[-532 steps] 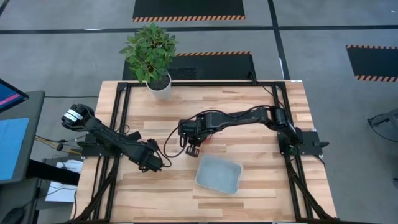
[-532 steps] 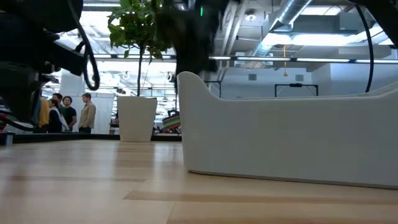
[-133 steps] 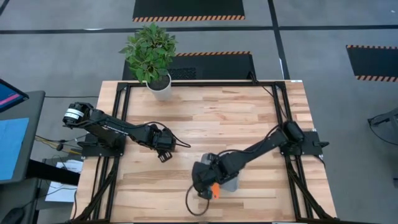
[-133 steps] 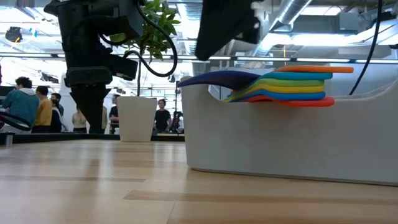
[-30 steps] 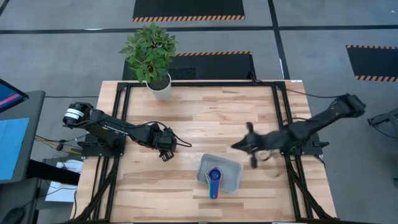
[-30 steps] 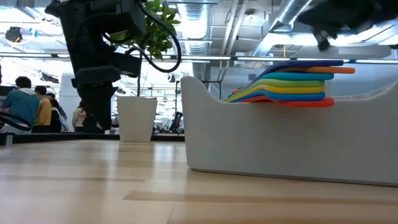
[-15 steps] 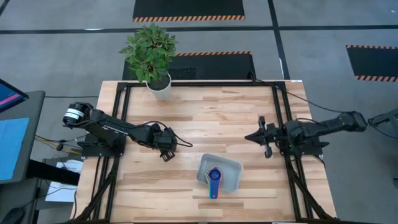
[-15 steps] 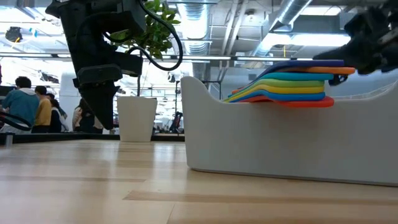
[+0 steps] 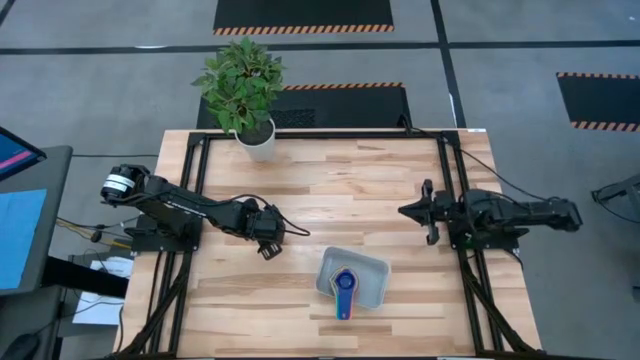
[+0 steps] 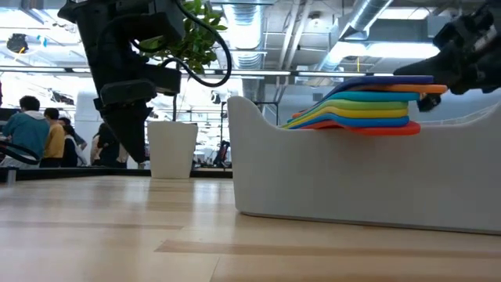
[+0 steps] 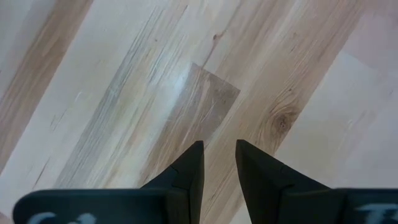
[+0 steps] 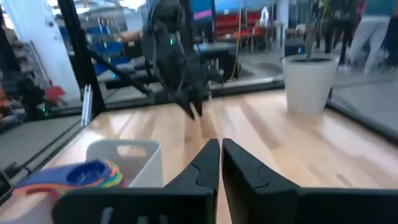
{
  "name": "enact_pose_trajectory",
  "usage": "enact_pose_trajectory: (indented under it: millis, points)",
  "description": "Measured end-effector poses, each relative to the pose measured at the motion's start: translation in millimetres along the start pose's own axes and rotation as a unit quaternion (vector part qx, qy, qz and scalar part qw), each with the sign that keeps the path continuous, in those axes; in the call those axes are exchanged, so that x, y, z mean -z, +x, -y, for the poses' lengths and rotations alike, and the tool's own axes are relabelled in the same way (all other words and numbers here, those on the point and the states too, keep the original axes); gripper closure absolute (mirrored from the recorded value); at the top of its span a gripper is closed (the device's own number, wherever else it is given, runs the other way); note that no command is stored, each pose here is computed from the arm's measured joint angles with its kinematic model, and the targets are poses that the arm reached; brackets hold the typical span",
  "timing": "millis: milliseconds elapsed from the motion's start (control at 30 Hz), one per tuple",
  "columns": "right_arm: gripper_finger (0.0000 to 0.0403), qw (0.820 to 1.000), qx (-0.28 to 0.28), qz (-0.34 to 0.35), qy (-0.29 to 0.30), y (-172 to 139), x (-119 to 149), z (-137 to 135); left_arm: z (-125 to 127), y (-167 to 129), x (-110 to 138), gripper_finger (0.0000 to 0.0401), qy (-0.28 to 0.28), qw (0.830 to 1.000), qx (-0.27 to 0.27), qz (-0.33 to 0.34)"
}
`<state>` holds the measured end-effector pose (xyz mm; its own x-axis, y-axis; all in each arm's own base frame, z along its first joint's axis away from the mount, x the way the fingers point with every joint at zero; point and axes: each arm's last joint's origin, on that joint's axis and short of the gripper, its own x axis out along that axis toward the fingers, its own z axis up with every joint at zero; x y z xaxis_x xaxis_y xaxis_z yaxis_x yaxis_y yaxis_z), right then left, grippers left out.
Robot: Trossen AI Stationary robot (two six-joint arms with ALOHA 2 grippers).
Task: Nest measuring cups in basket
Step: Return to Home Position
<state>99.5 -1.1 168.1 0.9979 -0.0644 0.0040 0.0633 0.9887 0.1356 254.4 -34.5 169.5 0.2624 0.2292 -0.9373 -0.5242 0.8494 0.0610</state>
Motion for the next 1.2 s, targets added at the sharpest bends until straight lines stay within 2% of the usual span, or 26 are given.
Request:
enact_pose_trajectory:
  millis: [67,133,200,267,367,467,600,767,800,867,900,967,1000,1100,1200]
  points:
    - [0.0359,0.997,-0.001,-0.006,0.073,0.6,1.1,-0.4,0.4,0.0,-0.5,0.0319,-0.001,1.000,0.002,0.003]
    - [0.0360,0.983,-0.003,-0.013,0.183,0.9,2.1,-1.2,0.6,0.0,-0.8,0.0319,-0.002,1.000,0.003,0.004]
    - [0.0362,0.952,-0.005,-0.017,0.307,1.3,2.4,-2.2,0.8,0.0,-1.0,0.0319,-0.002,1.000,0.004,0.005]
    - [0.0364,0.913,-0.006,-0.017,0.407,1.2,2.3,-2.7,0.8,0.0,-1.0,0.0319,-0.002,1.000,0.004,0.005]
    - [0.0365,0.867,-0.006,-0.020,0.498,1.2,2.4,-3.3,0.8,0.0,-1.0,0.0319,-0.002,1.000,0.004,0.005]
    - [0.0363,0.846,-0.005,-0.020,0.533,1.2,2.5,-3.3,0.8,0.0,-1.0,0.0319,-0.003,1.000,0.004,0.005]
    - [0.0360,0.853,-0.005,-0.020,0.522,1.2,2.5,-3.3,0.2,-3.6,-0.4,0.0319,-0.002,1.000,0.007,0.009]
    - [0.0360,0.856,-0.005,-0.020,0.517,1.2,2.5,-3.3,-10.3,-31.3,6.7,0.0319,-0.006,0.997,0.046,0.061]
    - [0.0360,0.856,-0.005,-0.020,0.517,1.2,2.5,-3.3,-16.0,-40.8,7.8,0.0319,-0.005,0.995,0.053,0.080]
    - [0.0360,0.856,-0.005,-0.020,0.517,1.2,2.4,-3.3,-28.0,-61.5,9.0,0.0319,-0.042,0.987,0.081,0.131]
    - [0.0359,0.856,-0.005,-0.020,0.517,1.2,2.5,-3.3,-36.2,-69.6,12.7,0.0319,-0.046,0.983,0.074,0.162]
    - [0.0358,0.856,-0.005,-0.020,0.516,1.2,2.5,-3.3,-50.5,-81.1,21.8,0.0319,-0.034,0.967,0.051,0.248]
    - [0.0358,0.856,-0.005,-0.020,0.516,1.2,2.5,-3.3,-56.4,-86.1,25.9,0.0319,-0.027,0.952,0.049,0.302]
    - [0.0358,0.856,-0.005,-0.020,0.516,1.2,2.6,-3.3,-74.6,-86.6,44.7,0.0319,-0.009,0.896,0.068,0.438]
    - [0.0360,0.856,-0.005,-0.020,0.516,1.2,2.6,-3.2,-91.5,-68.4,66.3,0.0319,-0.007,0.831,0.123,0.542]
